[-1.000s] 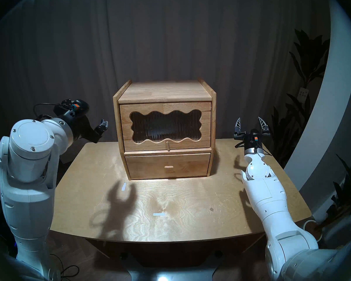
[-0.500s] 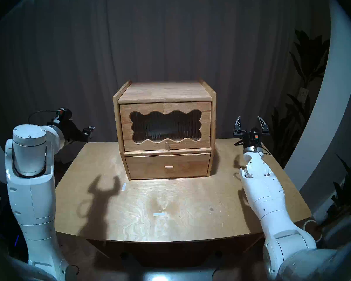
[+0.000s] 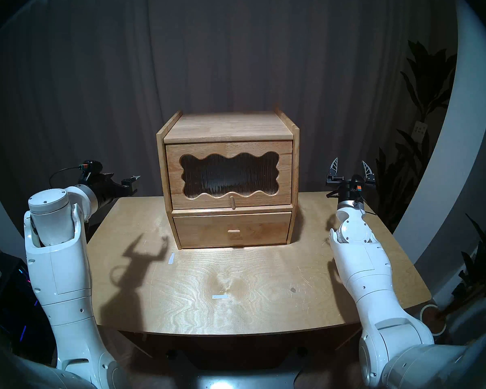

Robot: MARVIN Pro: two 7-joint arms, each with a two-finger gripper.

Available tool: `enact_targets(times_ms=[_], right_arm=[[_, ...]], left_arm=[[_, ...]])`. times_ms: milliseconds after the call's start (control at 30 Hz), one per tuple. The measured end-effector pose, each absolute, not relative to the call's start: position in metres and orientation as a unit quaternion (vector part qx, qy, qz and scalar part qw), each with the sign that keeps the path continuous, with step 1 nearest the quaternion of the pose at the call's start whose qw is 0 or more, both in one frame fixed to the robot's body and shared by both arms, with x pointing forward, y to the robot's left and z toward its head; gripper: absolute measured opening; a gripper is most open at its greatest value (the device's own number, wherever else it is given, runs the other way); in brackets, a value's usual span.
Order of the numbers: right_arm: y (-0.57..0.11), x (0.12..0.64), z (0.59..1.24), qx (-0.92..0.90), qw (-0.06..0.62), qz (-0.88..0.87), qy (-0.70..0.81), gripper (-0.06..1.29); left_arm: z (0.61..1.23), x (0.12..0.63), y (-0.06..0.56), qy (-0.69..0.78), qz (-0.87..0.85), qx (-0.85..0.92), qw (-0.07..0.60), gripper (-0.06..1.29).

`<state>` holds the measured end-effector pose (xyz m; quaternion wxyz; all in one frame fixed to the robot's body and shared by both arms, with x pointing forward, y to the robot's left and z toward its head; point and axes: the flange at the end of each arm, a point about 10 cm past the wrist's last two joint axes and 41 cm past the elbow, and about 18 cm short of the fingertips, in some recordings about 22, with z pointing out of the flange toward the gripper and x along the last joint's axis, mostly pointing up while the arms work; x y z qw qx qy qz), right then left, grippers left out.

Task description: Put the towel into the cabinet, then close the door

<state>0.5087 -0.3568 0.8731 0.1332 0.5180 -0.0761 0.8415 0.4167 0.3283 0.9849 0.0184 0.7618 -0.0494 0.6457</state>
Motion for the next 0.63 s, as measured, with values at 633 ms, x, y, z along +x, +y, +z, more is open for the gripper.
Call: enact_targets(times_ms=[633], right_arm=[[-0.348,0.496,0.837,0.57,0.11,0.811,-0.08,1.25]], left_arm=[[0.965,0.414,0.317,-0.079,0.714,0.696,0.009,1.26]])
